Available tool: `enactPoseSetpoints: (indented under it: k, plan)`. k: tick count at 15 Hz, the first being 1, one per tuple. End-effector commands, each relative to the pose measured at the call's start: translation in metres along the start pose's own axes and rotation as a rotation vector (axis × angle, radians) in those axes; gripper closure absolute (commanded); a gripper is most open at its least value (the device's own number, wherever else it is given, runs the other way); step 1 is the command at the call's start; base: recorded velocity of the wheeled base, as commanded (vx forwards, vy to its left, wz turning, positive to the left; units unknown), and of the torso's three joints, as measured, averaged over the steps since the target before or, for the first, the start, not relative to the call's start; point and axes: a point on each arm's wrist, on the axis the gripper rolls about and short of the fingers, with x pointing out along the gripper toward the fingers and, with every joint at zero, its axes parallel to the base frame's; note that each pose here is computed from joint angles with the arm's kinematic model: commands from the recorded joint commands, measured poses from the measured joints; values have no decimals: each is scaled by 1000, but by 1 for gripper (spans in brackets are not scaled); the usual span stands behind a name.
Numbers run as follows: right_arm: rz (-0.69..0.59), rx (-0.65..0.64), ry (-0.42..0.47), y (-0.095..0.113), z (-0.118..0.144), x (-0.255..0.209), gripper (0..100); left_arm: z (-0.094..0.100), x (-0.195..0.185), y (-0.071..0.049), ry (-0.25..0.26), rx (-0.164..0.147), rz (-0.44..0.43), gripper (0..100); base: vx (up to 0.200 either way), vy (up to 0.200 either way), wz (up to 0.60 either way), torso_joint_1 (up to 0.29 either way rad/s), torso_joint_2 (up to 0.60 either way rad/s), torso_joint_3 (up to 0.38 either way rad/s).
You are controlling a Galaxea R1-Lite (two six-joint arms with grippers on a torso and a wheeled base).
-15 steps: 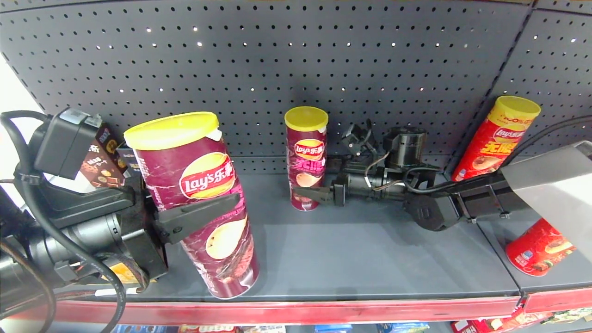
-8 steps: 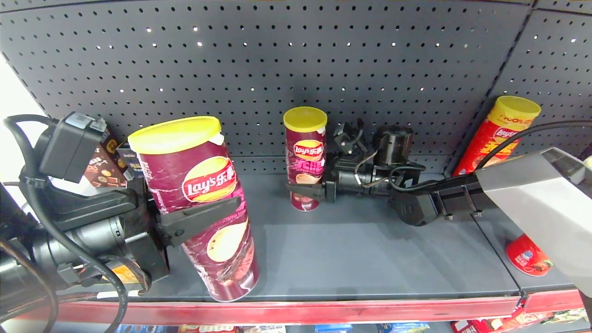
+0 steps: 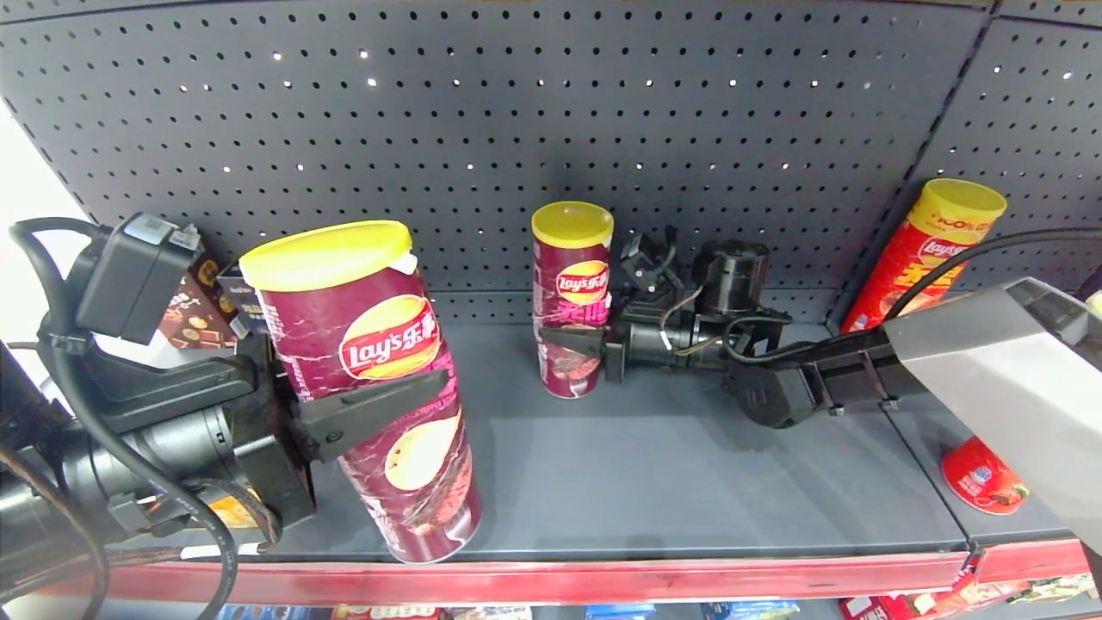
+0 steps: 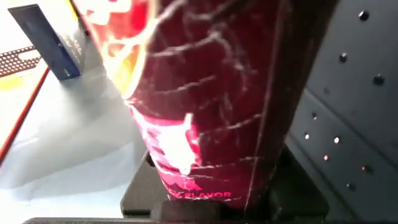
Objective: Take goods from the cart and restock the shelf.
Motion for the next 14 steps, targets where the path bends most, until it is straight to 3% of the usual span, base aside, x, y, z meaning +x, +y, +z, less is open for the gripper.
enactPoseSetpoints:
  k: [1,6,7,11,14]
  plan:
    - [-11,3,6,11,13,-8,100,0,0,0,-1,0,0,100,0,0,0,0,0,0]
    - [-55,-8,-3,63,40,-35,100,1,0,0,-5,3,-2,100,0,0,0,0,0,0]
    - [-52,-20,-18,84,39,-42,100,1,-1,0,-4,2,-2,100,0,0,0,0,0,0]
    - [-32,-24,-27,128,20,-59,100,1,0,-1,-5,4,-4,100,0,0,0,0,0,0]
    - [-31,-24,-22,139,9,-67,100,1,0,-1,-6,5,-4,100,0,0,0,0,0,0]
